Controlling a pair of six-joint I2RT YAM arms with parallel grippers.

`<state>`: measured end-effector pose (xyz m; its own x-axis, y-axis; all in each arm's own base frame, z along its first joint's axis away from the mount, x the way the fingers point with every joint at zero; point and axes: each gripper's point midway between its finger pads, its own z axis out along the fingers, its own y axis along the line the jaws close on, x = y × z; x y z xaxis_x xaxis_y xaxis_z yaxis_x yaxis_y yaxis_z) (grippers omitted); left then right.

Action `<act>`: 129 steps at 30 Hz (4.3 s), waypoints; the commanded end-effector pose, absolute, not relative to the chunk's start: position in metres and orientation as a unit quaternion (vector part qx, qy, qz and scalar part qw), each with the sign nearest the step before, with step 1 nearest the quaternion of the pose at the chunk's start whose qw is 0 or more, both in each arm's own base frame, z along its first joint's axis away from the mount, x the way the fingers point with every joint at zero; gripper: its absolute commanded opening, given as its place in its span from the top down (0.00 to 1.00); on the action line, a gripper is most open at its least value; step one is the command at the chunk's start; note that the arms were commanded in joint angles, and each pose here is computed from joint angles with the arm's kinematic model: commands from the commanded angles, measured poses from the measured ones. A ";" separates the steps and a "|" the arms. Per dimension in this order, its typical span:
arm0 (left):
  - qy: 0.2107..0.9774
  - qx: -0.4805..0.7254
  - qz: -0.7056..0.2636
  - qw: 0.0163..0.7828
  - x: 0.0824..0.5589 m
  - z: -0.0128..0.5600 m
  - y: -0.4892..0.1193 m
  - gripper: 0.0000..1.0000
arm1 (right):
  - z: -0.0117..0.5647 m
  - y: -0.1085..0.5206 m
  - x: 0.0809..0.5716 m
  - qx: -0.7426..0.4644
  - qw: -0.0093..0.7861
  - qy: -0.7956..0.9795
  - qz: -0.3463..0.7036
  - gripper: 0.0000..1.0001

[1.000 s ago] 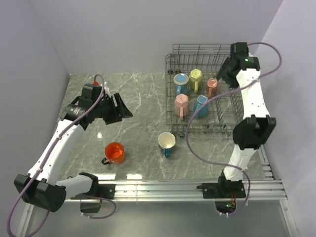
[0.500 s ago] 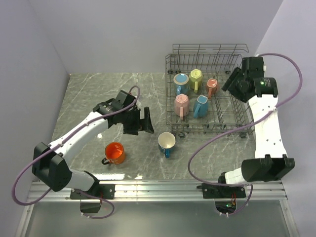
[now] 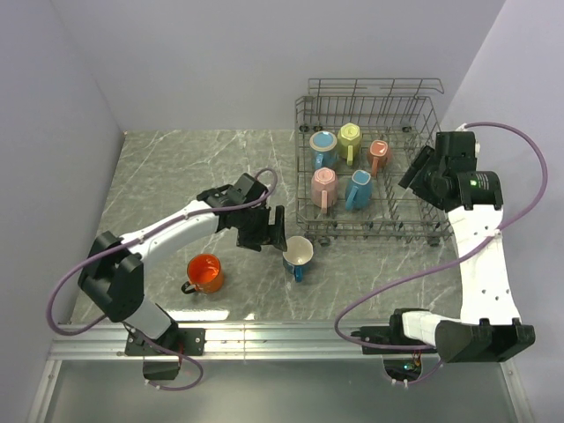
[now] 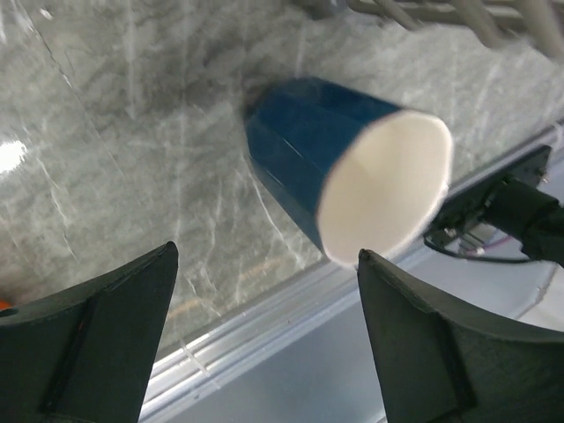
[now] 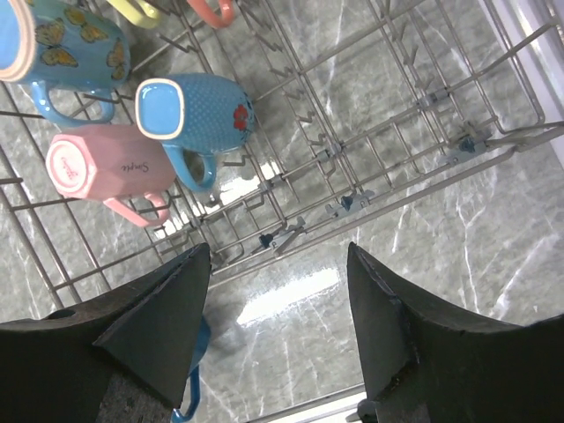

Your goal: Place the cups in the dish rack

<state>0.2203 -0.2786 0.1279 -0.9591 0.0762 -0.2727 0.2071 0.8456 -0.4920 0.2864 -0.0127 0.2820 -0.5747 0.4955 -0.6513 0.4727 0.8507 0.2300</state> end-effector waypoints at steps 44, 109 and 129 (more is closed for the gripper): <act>0.858 0.017 -0.381 0.343 0.246 0.333 -0.248 1.00 | 0.387 0.184 0.275 0.096 0.335 0.728 0.590 0.30; 0.771 -0.023 -0.472 0.427 0.313 0.377 -0.234 0.58 | 0.418 0.194 0.322 0.120 0.333 0.662 0.661 1.00; 0.850 -0.051 -0.350 0.391 0.287 0.301 -0.182 0.36 | 0.203 -0.036 0.380 0.307 0.300 0.903 0.031 1.00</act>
<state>0.2921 -0.1903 0.3018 -0.7070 -0.3682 -0.6038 0.1817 0.7305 -0.6583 0.3814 -0.0093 0.1980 -0.6316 0.6498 -0.4228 0.5332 0.7600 0.3716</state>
